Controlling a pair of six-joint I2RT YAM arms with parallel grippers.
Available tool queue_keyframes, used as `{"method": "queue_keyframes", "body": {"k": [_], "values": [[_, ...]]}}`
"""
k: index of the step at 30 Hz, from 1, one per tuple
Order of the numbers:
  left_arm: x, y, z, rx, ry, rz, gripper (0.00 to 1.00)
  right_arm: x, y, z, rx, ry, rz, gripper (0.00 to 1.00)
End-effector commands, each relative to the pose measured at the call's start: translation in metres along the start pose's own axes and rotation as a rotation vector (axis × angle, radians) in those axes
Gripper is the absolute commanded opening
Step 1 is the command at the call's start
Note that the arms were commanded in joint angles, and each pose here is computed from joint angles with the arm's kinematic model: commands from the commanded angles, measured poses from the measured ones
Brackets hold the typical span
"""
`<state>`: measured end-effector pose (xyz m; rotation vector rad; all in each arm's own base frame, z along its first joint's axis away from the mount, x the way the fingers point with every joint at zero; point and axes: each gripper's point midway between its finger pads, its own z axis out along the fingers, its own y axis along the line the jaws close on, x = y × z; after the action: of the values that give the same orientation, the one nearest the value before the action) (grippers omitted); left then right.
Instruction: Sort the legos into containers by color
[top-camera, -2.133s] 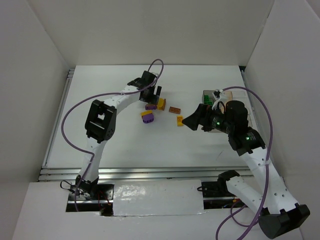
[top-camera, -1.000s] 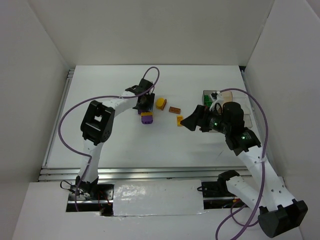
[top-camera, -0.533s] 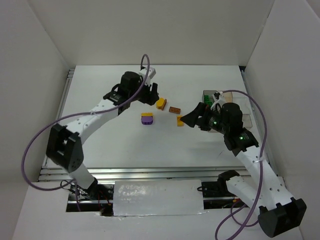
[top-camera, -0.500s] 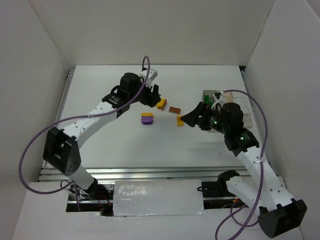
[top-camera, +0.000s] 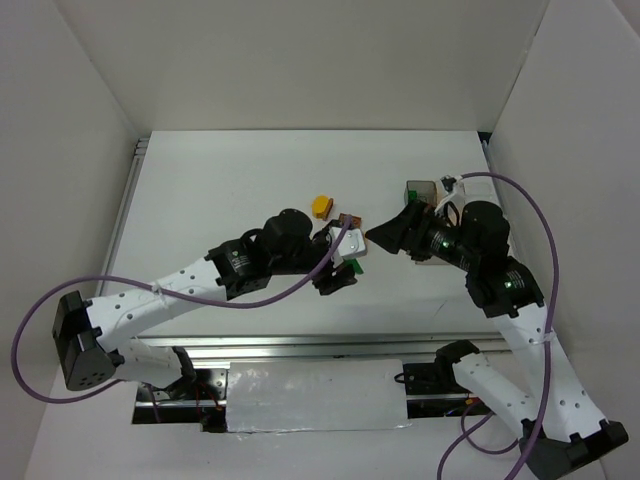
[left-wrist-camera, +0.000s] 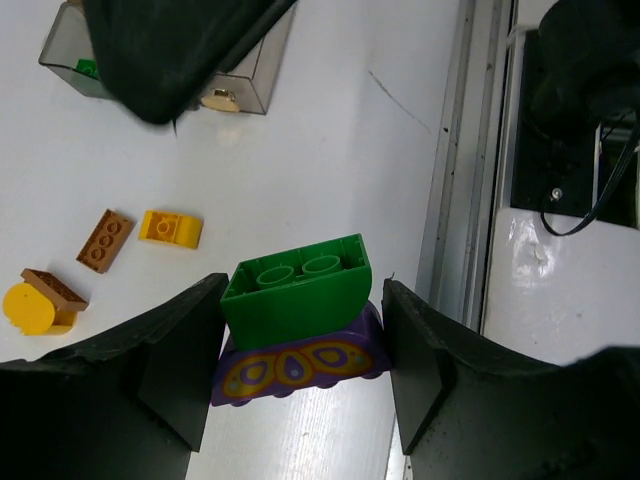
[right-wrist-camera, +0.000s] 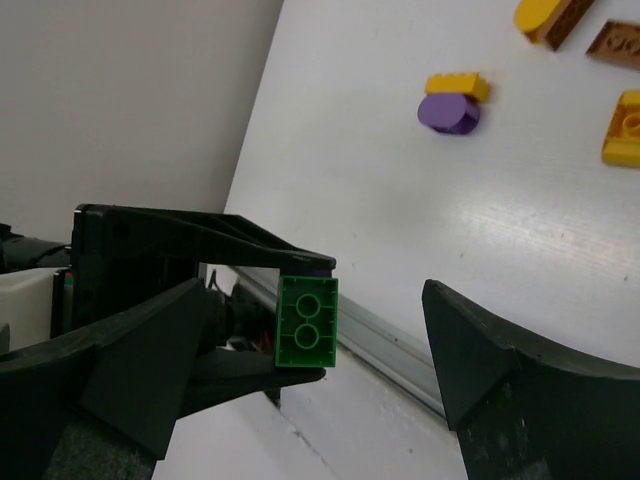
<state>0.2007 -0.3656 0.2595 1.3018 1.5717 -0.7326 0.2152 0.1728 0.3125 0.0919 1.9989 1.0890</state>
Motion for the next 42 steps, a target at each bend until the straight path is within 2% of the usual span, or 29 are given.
{"method": "queue_keyframes", "body": {"k": [1, 2, 7, 11, 16, 19, 21, 23, 24, 26, 27, 28, 30, 31, 33, 34, 35, 38, 42], "values": [[-0.017, -0.005, -0.001, -0.011, 0.001, 0.092, 0.00, 0.026, 0.005, -0.003, -0.017, 0.131, -0.005, 0.95], [-0.015, -0.006, 0.002, -0.012, 0.015, 0.103, 0.00, 0.037, 0.005, -0.002, -0.021, 0.178, -0.008, 0.93], [-0.030, -0.010, 0.001, -0.017, -0.007, 0.137, 0.00, 0.061, -0.012, -0.001, 0.046, 0.221, -0.020, 0.93], [-0.040, -0.012, -0.003, -0.013, -0.040, 0.151, 0.00, 0.083, 0.000, 0.000, -0.065, 0.292, 0.000, 0.89], [-0.049, -0.018, -0.006, 0.016, -0.065, 0.156, 0.00, 0.094, 0.002, 0.004, -0.078, 0.327, 0.003, 0.81], [-0.054, -0.026, -0.011, 0.053, -0.093, 0.158, 0.00, 0.093, 0.008, 0.009, -0.116, 0.317, 0.001, 0.67], [-0.054, -0.029, -0.012, 0.068, -0.101, 0.158, 0.00, 0.094, 0.011, 0.010, -0.138, 0.327, 0.012, 0.62], [-0.055, -0.032, -0.013, 0.080, -0.105, 0.158, 0.01, 0.098, 0.019, 0.011, -0.187, 0.358, 0.023, 0.51], [-0.053, -0.032, -0.013, 0.084, -0.101, 0.157, 0.04, 0.099, 0.022, 0.011, -0.202, 0.366, 0.023, 0.47], [-0.051, -0.032, -0.011, 0.083, -0.095, 0.155, 0.06, 0.103, 0.029, 0.011, -0.235, 0.383, 0.023, 0.32], [-0.050, -0.031, -0.011, 0.078, -0.089, 0.154, 0.06, 0.103, 0.030, 0.011, -0.238, 0.382, 0.020, 0.10], [-0.049, -0.031, -0.011, 0.076, -0.085, 0.152, 0.09, 0.103, 0.030, 0.011, -0.238, 0.379, 0.018, 0.00], [-0.047, -0.029, -0.010, 0.066, -0.082, 0.147, 0.24, 0.099, 0.033, 0.010, -0.256, 0.353, 0.005, 0.00], [-0.048, -0.028, -0.011, 0.054, -0.084, 0.141, 0.34, 0.100, 0.033, 0.010, -0.262, 0.349, 0.007, 0.00], [-0.046, -0.022, -0.011, 0.011, -0.085, 0.109, 0.70, 0.094, 0.038, 0.009, -0.298, 0.304, -0.012, 0.00], [-0.049, -0.013, -0.012, -0.040, -0.097, 0.097, 0.82, 0.095, 0.036, 0.010, -0.300, 0.294, -0.012, 0.00], [-0.050, -0.009, -0.013, -0.066, -0.104, 0.080, 0.99, 0.093, 0.036, 0.012, -0.307, 0.278, -0.016, 0.00], [-0.052, 0.001, -0.019, -0.142, -0.125, 0.029, 0.99, 0.085, 0.034, 0.016, -0.315, 0.206, -0.030, 0.00], [-0.067, 0.018, -0.042, -0.264, -0.219, -0.089, 1.00, 0.065, 0.026, 0.027, -0.271, 0.077, -0.055, 0.00]]}}
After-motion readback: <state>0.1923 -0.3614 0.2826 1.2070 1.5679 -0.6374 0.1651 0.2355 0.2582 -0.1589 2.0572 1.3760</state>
